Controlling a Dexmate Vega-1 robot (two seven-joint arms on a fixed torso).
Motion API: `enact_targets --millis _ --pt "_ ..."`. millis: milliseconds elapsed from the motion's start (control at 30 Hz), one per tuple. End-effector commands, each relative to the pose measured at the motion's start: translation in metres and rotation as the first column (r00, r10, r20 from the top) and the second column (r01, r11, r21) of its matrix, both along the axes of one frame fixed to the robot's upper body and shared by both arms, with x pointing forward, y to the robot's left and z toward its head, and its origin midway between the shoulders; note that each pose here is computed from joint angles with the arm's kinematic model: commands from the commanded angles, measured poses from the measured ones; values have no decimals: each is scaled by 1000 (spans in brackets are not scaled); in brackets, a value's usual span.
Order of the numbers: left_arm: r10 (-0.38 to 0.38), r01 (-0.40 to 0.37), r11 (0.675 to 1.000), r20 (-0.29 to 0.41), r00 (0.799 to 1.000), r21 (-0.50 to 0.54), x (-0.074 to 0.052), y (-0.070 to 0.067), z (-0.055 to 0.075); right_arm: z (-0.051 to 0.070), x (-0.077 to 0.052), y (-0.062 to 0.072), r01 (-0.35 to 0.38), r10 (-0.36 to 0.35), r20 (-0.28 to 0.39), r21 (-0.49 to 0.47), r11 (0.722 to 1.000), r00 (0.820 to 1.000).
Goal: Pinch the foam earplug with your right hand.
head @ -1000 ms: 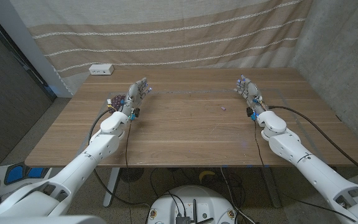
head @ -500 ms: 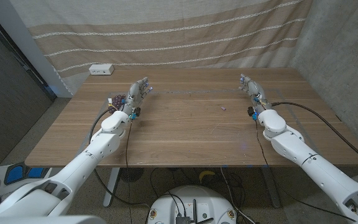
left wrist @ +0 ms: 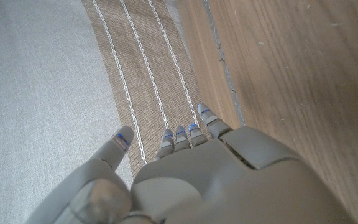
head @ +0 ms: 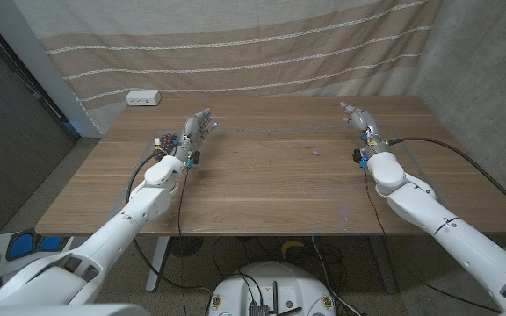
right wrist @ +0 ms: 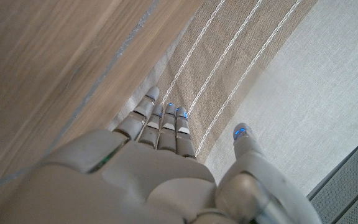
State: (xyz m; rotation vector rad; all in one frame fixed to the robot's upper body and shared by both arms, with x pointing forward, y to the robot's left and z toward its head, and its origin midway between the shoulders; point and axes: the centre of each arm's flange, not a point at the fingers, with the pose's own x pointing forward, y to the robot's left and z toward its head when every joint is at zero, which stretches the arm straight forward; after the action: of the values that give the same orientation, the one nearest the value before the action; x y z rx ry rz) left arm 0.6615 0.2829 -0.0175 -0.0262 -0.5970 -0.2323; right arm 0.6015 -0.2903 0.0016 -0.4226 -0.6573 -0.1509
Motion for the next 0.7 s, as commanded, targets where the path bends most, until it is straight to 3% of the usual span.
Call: enact_targets --millis 33,700 --pt "-3 3 1000 2 1000 3 -1 -5 1 8 -19 -2 89 -86 36 -82 993 996" --pt "-2 2 1000 3 1000 2 -4 -6 0 14 -39 6 221 -211 72 -205 953 975"
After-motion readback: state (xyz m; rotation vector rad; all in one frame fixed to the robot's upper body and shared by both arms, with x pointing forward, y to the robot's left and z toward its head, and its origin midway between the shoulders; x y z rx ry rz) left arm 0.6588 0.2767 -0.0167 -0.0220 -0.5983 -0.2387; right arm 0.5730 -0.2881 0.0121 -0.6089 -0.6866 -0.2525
